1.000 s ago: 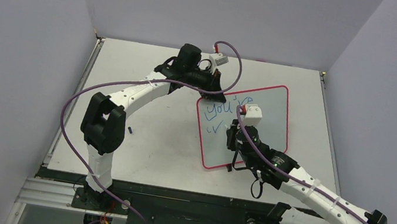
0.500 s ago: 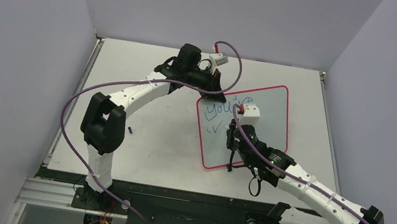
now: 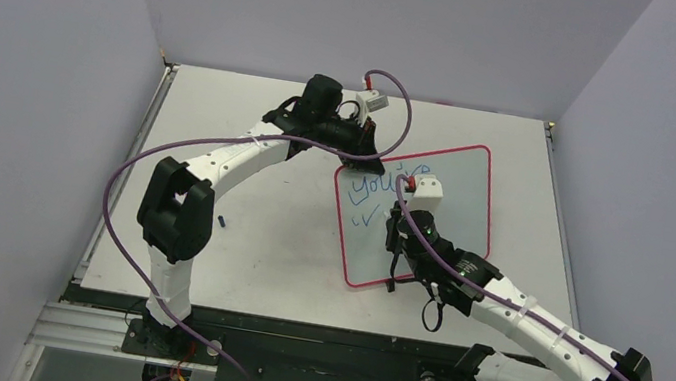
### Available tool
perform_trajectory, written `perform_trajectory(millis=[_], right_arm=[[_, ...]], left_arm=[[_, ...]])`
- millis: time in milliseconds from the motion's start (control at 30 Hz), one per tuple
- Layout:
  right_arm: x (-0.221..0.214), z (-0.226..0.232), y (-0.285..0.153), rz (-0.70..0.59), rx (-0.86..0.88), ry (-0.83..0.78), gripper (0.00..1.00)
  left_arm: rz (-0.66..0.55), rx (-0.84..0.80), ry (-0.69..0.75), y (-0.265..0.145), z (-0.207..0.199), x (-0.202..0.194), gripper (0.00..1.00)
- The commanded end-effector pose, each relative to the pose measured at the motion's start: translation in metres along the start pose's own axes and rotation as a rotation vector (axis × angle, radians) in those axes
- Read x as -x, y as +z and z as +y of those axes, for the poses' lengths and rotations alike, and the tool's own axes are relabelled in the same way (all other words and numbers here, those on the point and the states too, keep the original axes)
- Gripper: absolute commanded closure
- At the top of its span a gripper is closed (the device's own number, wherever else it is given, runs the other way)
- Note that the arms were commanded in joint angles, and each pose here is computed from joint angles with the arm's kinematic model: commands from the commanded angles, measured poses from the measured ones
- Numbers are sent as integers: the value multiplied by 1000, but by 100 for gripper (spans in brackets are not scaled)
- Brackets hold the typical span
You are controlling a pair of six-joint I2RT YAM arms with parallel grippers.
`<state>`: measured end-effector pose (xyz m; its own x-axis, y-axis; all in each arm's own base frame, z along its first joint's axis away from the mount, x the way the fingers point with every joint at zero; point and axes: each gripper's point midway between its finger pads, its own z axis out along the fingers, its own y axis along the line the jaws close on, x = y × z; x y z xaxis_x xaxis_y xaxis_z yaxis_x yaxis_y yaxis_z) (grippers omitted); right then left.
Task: Write a sentence on the whiteboard
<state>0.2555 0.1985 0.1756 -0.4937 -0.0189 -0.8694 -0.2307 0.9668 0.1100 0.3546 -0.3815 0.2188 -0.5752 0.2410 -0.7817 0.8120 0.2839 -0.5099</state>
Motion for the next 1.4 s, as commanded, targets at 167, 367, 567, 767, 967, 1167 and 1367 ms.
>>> perform_trajectory(millis=[167, 367, 567, 767, 967, 1167, 1367], right_arm=[[25, 4, 6, -62, -12, 37, 100], [11, 3, 7, -29, -4, 34, 100], [-2, -1, 2, -5, 3, 45, 100], [-16, -3, 1, 24, 3, 41, 100], [-27, -3, -1, 44, 6, 34, 100], [-19, -4, -6, 32, -2, 31, 100], [12, 2, -18, -25, 16, 53, 100]], left_arm=[[10, -32, 61, 2, -10, -4, 100], [9, -32, 62, 1, -11, -3, 100], [7, -32, 64, 1, -12, -2, 100], [4, -34, 65, 1, -12, -1, 100], [4, -33, 65, 1, -13, -2, 100], [4, -32, 67, 0, -13, -1, 100], [5, -31, 67, 0, -13, -1, 100]])
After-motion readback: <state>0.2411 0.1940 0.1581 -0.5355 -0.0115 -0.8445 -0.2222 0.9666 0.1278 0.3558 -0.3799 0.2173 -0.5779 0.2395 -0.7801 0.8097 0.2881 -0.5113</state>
